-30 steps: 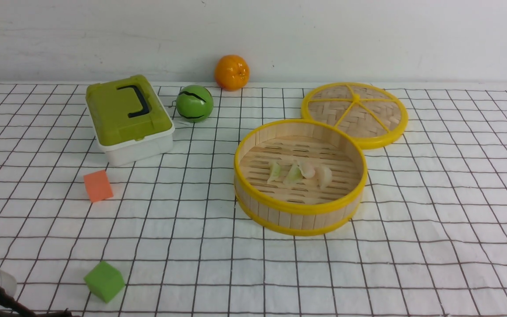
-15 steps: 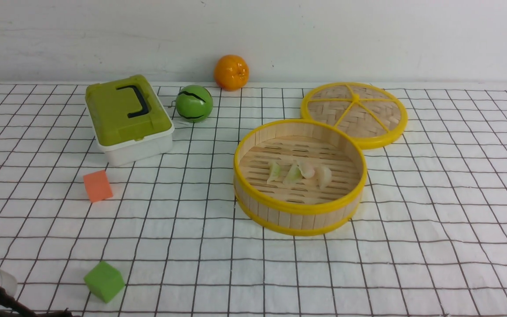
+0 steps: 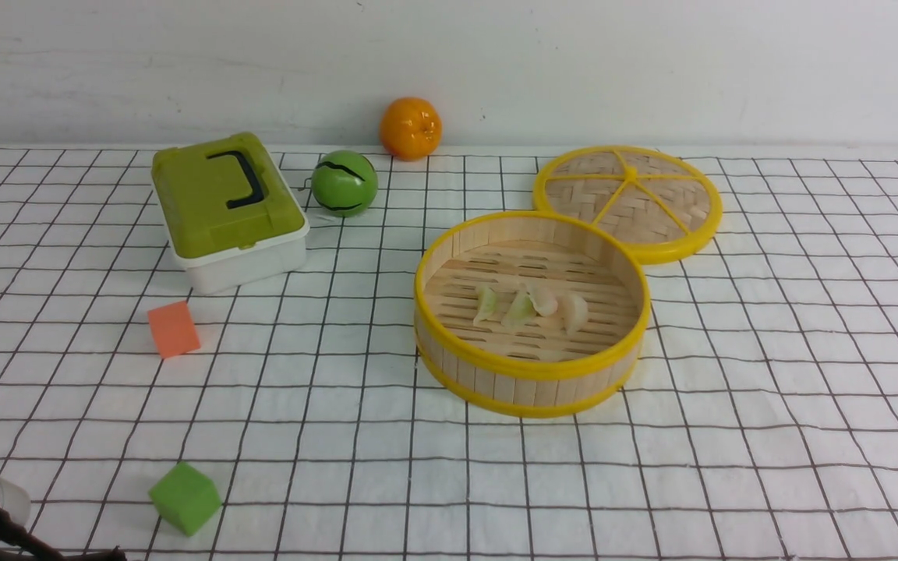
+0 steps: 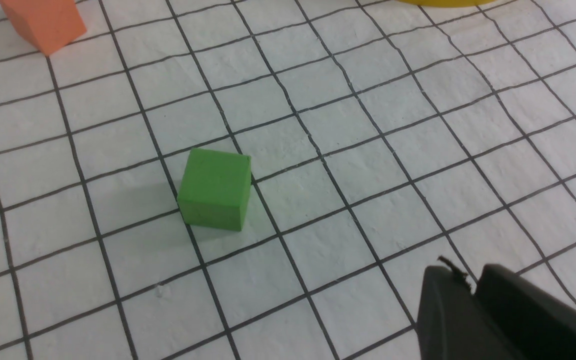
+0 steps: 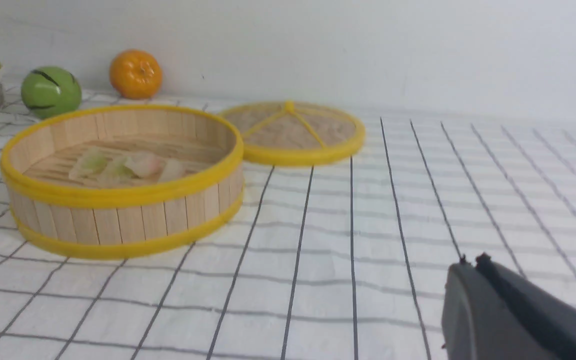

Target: Put the dumplings into the steamer on the table with the white tablecloth.

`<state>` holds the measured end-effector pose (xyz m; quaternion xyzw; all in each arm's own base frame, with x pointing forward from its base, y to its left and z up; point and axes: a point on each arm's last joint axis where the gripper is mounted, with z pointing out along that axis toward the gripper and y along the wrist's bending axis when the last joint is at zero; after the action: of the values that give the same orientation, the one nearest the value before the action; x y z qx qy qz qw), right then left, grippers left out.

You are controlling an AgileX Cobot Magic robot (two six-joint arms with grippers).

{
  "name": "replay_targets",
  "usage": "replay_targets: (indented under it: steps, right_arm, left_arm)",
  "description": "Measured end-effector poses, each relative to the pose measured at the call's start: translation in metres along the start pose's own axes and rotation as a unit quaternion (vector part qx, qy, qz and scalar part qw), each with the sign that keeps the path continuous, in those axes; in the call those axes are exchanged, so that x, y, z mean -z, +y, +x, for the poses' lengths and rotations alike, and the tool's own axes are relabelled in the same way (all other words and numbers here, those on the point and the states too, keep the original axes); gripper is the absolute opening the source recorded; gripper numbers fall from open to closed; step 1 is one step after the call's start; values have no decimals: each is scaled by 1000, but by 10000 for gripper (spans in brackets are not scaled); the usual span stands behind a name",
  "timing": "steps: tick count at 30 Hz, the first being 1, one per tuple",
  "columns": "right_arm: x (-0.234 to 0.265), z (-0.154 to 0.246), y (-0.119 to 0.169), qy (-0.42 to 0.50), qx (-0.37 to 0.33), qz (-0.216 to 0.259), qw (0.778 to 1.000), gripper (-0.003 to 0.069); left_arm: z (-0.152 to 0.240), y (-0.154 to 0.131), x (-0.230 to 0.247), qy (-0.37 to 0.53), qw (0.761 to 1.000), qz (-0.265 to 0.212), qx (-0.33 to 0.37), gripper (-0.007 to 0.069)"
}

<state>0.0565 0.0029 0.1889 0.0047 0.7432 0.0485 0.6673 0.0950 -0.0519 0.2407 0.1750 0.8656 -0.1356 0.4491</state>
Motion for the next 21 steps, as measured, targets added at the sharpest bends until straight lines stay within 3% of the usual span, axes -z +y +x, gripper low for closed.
replay_targets:
  steps: [5,21]
  right_arm:
    - [2,16,-1,90,-44,12,995,-5]
    - [2,17,3,102,-18,-17,995,8]
  left_arm:
    - [0,0,0,0,1000,0,0,92]
    - [0,0,0,0,1000,0,0,106]
